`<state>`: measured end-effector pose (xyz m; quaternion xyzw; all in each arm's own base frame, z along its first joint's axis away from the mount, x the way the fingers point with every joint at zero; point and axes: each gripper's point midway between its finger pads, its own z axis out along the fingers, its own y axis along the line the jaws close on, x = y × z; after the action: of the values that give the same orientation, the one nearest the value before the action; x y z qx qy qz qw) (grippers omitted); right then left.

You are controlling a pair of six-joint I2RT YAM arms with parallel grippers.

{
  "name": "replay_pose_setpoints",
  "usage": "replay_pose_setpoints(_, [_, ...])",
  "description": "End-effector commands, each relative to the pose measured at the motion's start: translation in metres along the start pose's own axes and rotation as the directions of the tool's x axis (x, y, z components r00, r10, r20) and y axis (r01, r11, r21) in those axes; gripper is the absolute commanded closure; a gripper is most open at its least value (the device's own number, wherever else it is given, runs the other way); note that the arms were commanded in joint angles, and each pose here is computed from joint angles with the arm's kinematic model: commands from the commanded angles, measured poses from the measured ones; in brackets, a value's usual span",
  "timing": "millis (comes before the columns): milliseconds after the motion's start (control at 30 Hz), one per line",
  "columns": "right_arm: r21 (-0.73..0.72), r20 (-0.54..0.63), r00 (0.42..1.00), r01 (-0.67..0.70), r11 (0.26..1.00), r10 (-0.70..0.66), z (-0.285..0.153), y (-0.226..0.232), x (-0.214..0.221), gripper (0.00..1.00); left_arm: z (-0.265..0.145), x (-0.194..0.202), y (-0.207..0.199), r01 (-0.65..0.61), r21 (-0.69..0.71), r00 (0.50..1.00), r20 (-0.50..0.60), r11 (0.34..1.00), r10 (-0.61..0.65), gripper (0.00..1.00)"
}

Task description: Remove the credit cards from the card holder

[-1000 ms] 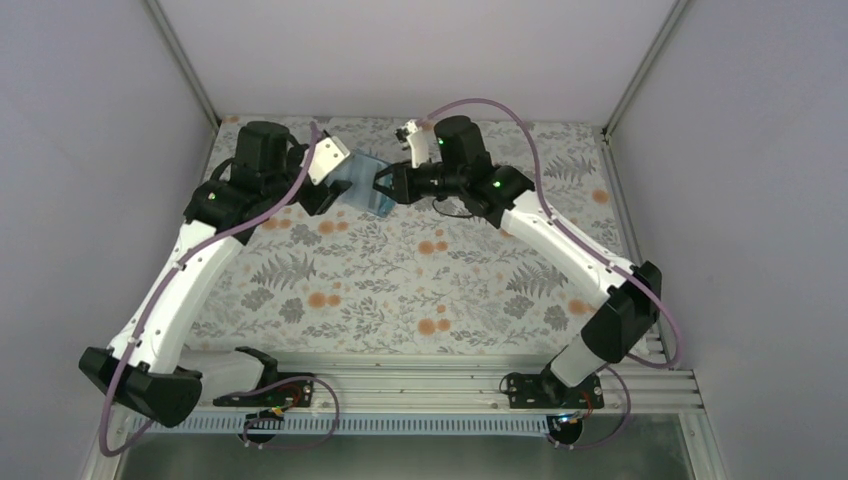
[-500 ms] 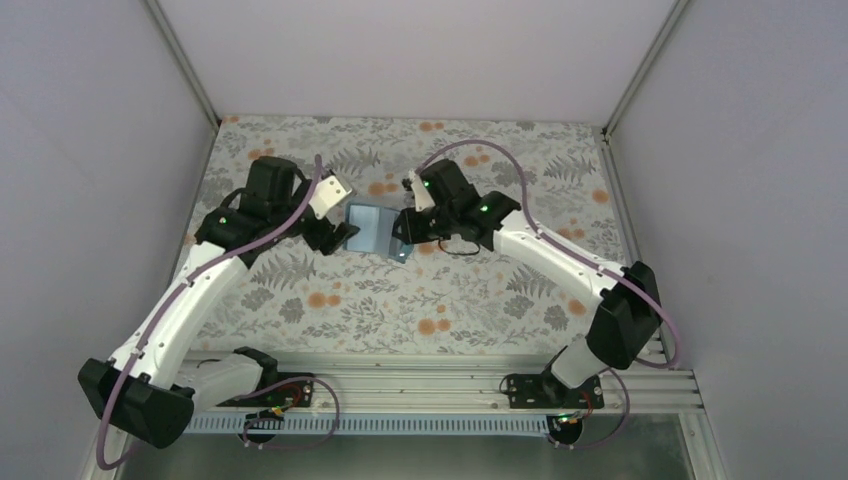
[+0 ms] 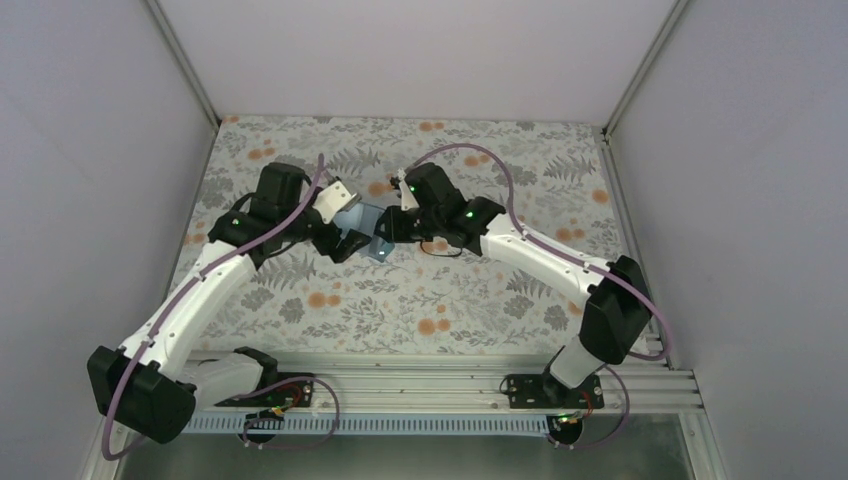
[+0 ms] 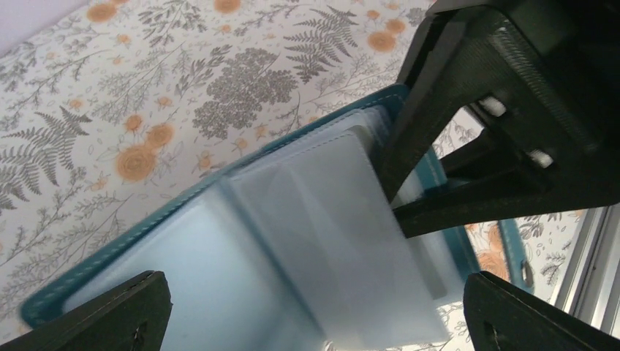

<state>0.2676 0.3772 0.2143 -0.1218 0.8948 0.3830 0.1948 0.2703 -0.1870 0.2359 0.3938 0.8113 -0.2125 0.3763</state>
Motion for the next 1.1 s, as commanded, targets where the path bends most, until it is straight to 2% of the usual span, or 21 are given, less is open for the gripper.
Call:
replay_pose_setpoints(0, [-0.083, 0.100, 0.995, -0.020, 0.996, 0.028, -0.001, 0.028, -0.029, 0.96, 0.001, -0.016, -0.003, 0.008, 0.024, 0.999, 0.052, 1.000, -0.009, 0.00])
replay_pose_setpoints(300, [-0.089, 0.104, 0.995, 0.005, 0.996, 0.005, -0.003, 0.036, -0.032, 0.96, 0.013, -0.007, 0.039, -0.008, -0.189, 1.000, -0.021, 0.982, 0.004, 0.00])
replay_pose_setpoints(500, [-0.076, 0.116, 0.993, 0.044, 0.996, -0.035, -0.014, 0.038, -0.032, 0.96, 0.005, 0.001, 0.062, -0.026, -0.323, 0.998, -0.065, 0.946, 0.005, 0.00])
replay_pose_setpoints(567, [-0.087, 0.124, 0.990, 0.076, 0.993, -0.065, -0.020, 0.042, -0.032, 0.96, 0.001, 0.000, 0.063, -0.023, -0.313, 0.998, -0.056, 0.949, 0.006, 0.00])
replay_pose_setpoints(667, [-0.115, 0.138, 0.978, 0.171, 0.979, -0.155, -0.029, 0.052, -0.033, 0.96, -0.004, -0.007, 0.045, -0.008, -0.171, 1.000, -0.009, 0.985, 0.006, 0.00])
replay_pose_setpoints(733, [-0.129, 0.164, 0.951, 0.284, 0.950, -0.262, -0.040, 0.063, -0.035, 0.96, -0.011, -0.017, 0.023, -0.016, -0.038, 0.999, 0.040, 0.999, 0.018, 0.00])
replay_pose_setpoints(800, [-0.146, 0.197, 0.907, 0.402, 0.904, -0.371, -0.053, 0.074, -0.035, 0.96, -0.019, -0.024, 0.010, -0.037, 0.026, 0.997, 0.063, 0.999, 0.035, 0.00])
replay_pose_setpoints(900, [-0.183, 0.246, 0.829, 0.549, 0.815, -0.503, -0.073, 0.091, -0.029, 0.96, -0.031, -0.031, 0.010, -0.044, 0.004, 0.997, 0.067, 0.999, 0.044, 0.00])
replay_pose_setpoints(1067, [-0.223, 0.280, 0.746, 0.662, 0.715, -0.604, -0.096, 0.103, -0.014, 0.96, -0.048, -0.038, 0.008, -0.062, -0.008, 0.995, 0.080, 0.998, 0.063, 0.00])
